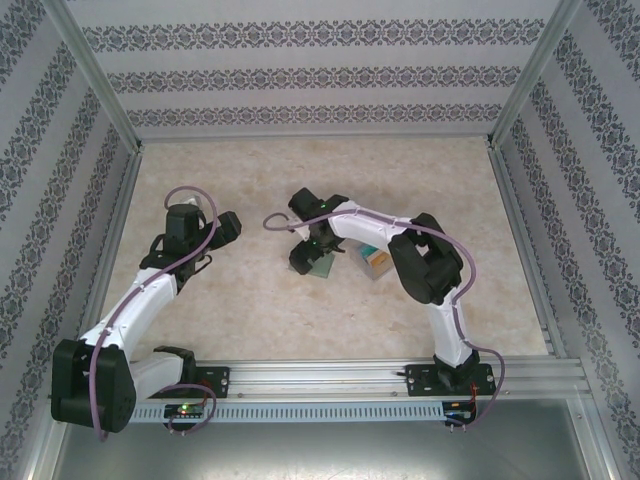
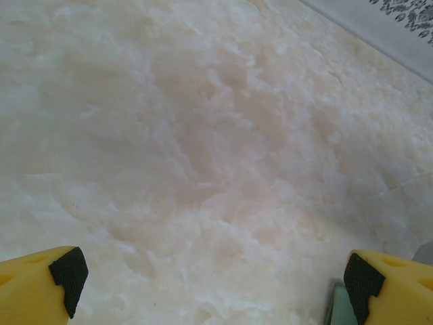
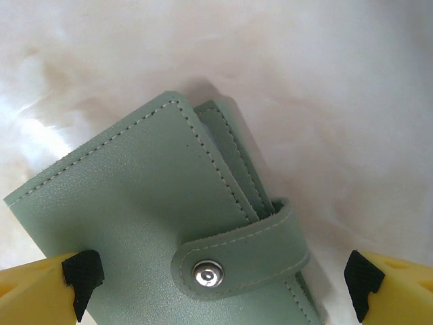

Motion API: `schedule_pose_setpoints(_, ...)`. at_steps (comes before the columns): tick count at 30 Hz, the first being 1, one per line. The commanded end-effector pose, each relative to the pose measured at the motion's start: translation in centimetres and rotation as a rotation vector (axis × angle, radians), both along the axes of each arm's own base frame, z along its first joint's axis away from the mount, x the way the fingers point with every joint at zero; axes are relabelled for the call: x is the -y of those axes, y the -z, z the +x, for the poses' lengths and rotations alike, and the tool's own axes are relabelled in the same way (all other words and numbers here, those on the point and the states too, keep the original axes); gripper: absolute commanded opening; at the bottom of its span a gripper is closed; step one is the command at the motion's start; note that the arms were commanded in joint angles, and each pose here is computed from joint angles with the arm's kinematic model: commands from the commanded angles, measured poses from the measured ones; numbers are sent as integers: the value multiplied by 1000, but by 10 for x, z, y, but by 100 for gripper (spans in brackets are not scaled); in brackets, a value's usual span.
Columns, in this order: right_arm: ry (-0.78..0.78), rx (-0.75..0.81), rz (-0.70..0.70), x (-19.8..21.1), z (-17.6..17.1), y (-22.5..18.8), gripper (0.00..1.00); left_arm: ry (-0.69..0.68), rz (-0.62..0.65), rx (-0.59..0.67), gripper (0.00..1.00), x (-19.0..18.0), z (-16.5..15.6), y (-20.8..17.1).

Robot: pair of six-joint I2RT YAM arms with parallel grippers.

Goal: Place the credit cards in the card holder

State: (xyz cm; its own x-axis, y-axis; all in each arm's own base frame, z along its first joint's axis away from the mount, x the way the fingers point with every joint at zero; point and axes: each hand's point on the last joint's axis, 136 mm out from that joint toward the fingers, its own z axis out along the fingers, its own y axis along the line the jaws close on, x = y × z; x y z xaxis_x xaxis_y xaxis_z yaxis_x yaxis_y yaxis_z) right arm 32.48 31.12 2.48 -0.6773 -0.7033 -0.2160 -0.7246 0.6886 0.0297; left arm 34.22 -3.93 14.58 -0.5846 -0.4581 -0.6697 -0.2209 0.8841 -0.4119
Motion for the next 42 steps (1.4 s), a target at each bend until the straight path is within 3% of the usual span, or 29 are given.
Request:
schedule_pose_setpoints(1,-112,23,-116,14,-9,11,98,5,24,-11,100,0,-2,-4)
schedule_pose_setpoints(7,-127,-2,-69,14,-14,2,98,22,47,-1,99,0,1,-10)
schedule_pose_setpoints(12,-152,-31,61,6,-18,-27,98,23,47,6,100,0,0,-9)
schedule_pose_setpoints(18,-337,-12,-33,21,-27,-9,98,25,91,19,99,-4,3,-18)
schedule_pose_setpoints(23,-470,-35,-14,21,-41,-6,98,38,77,16,99,-1,4,-19)
schedule_pose_setpoints(31,-528,7,-107,21,-25,11,98,40,60,9,100,2,4,-14)
schedule_pose_setpoints(35,-515,6,-77,17,-20,14,93,41,61,10,99,2,3,-14)
schedule_pose_setpoints(42,-385,-15,24,9,-8,4,75,47,22,8,100,7,2,-11)
